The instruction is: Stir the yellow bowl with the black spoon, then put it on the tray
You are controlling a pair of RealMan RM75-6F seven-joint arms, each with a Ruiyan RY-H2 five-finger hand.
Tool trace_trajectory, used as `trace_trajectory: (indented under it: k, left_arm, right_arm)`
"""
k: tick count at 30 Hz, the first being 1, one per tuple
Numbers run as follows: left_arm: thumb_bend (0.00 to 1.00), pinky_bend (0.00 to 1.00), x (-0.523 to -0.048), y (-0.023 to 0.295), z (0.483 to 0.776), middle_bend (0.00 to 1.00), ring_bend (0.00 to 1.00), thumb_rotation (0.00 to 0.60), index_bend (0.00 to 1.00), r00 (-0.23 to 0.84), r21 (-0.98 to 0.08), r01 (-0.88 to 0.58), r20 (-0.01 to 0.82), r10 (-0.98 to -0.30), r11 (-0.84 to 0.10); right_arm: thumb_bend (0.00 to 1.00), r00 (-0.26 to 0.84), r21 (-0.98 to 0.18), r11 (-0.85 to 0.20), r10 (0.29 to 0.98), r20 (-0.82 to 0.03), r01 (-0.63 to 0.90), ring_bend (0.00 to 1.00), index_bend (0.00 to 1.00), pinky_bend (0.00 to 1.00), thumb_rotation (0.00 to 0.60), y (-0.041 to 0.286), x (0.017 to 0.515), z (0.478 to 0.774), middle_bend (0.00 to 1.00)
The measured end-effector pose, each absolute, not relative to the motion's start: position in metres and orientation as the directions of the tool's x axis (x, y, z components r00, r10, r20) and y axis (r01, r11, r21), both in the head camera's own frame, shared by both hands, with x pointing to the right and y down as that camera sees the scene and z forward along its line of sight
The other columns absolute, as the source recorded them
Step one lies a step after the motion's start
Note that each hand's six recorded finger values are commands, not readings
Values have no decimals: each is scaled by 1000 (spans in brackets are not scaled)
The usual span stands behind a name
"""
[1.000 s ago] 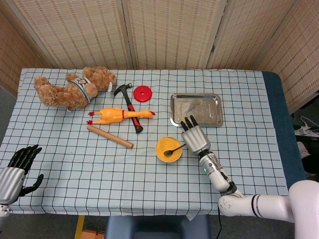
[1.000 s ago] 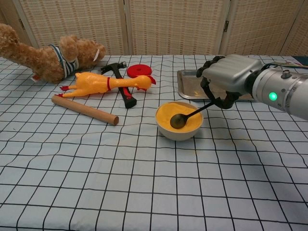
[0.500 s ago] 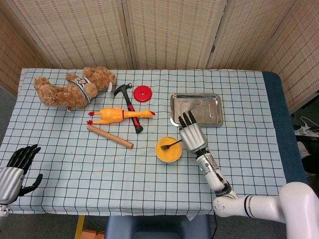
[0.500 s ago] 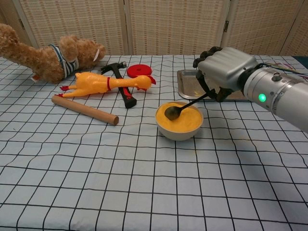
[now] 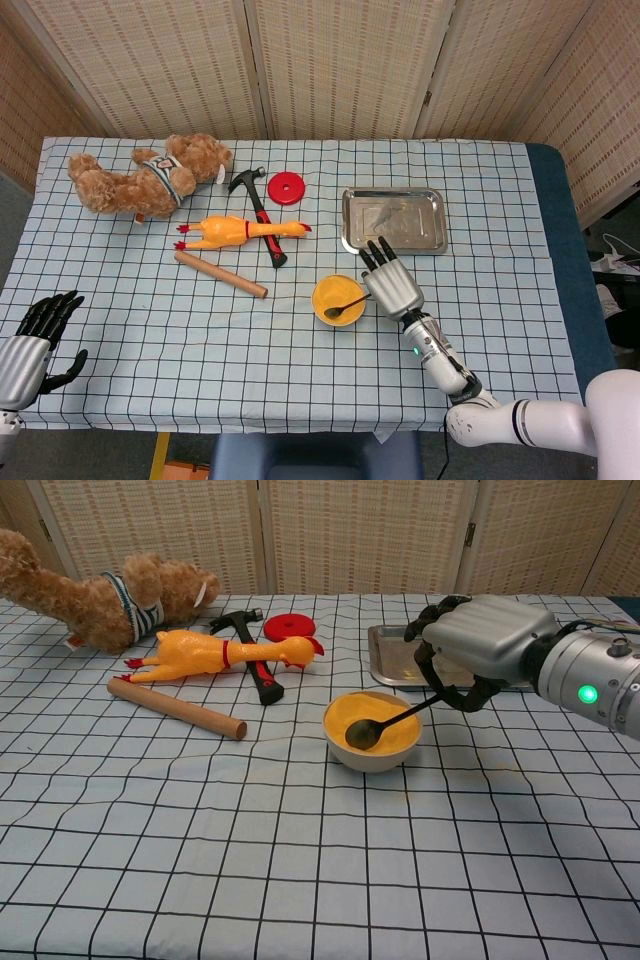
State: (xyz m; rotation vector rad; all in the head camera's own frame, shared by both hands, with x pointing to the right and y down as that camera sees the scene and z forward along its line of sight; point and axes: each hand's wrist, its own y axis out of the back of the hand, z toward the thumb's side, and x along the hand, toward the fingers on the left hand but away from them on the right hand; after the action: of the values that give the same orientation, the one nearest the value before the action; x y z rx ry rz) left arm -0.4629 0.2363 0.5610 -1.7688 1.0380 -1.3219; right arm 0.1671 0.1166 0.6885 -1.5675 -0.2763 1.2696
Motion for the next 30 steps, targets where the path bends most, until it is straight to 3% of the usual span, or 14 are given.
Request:
trace_trajectory:
  k: [22,30]
  left_arm:
    - [424,72,-467,234,561,0,0,600,0,153,-872,-202,422,-894,-446]
    - [424,72,-466,235,561,0,0,600,0,156,-873,-201,419,-895,-444]
  right_arm:
    - [544,344,-818,-315,791,-506,-481,0,804,0,600,99,158,712,126]
    - [544,369,-841,-348,781,-504,-414,0,806,0,600,101,160,704,127]
